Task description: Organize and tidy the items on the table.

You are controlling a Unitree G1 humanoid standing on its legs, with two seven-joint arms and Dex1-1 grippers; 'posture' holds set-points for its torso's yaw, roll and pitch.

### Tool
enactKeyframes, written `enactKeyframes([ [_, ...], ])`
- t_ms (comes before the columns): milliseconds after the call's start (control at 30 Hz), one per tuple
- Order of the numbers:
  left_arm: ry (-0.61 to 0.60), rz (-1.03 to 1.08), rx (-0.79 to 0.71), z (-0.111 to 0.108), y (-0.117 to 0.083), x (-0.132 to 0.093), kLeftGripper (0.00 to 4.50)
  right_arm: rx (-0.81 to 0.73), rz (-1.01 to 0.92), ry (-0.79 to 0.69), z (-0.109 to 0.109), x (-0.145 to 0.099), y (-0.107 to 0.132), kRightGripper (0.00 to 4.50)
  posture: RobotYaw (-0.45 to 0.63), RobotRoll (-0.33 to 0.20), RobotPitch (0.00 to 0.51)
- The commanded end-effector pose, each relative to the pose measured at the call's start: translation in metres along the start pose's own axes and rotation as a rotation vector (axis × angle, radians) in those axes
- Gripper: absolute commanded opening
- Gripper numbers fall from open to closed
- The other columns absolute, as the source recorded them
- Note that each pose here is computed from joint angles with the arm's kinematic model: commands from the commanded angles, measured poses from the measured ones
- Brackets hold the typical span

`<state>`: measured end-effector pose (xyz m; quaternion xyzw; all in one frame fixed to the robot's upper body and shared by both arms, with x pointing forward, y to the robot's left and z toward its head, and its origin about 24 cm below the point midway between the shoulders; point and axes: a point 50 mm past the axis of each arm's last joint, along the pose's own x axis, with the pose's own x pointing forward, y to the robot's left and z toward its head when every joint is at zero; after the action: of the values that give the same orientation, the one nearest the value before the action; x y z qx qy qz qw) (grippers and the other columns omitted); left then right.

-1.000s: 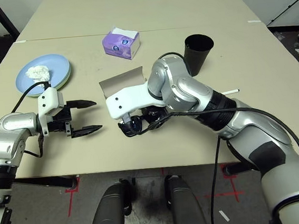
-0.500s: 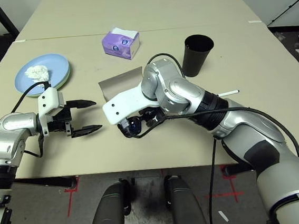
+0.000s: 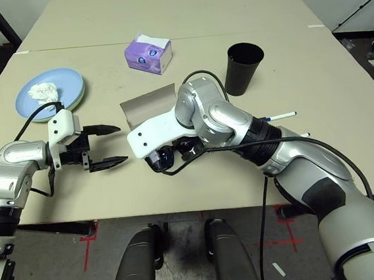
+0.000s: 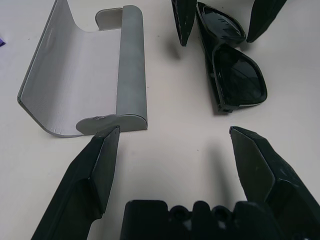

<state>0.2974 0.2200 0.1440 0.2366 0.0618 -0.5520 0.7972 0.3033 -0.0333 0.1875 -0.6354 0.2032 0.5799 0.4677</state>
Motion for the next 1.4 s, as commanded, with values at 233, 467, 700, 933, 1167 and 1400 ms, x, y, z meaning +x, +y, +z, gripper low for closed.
enactKeyframes([
  [233,0.020,-0.004,0.008,-0.0013,-0.0030,-0.0013,4.45,0.012,-0.011,-0.017,0.0058,0.0016,-0.0031,4.50,0.04,0.000,0.180],
  [467,0.021,-0.003,0.009,-0.0008,-0.0021,-0.0009,4.45,0.008,-0.021,-0.005,0.0043,0.0014,-0.0054,4.50,0.04,0.000,0.178],
  [700,0.022,-0.002,0.011,0.0000,-0.0016,-0.0014,4.45,-0.001,-0.032,0.004,0.0029,0.0016,-0.0073,4.50,0.04,0.000,0.176],
  [933,0.025,-0.002,0.011,0.0003,-0.0015,-0.0016,4.45,-0.004,-0.035,-0.002,0.0042,0.0028,-0.0078,4.50,0.04,0.000,0.174],
  [1167,0.027,0.000,0.012,0.0004,-0.0012,-0.0016,4.50,-0.007,-0.035,-0.006,0.0050,0.0032,-0.0083,3.86,0.04,0.000,0.173],
  [1400,0.029,0.002,0.014,0.0005,-0.0003,-0.0021,4.50,-0.011,-0.028,-0.009,0.0053,0.0031,-0.0074,1.27,0.04,0.000,0.172],
])
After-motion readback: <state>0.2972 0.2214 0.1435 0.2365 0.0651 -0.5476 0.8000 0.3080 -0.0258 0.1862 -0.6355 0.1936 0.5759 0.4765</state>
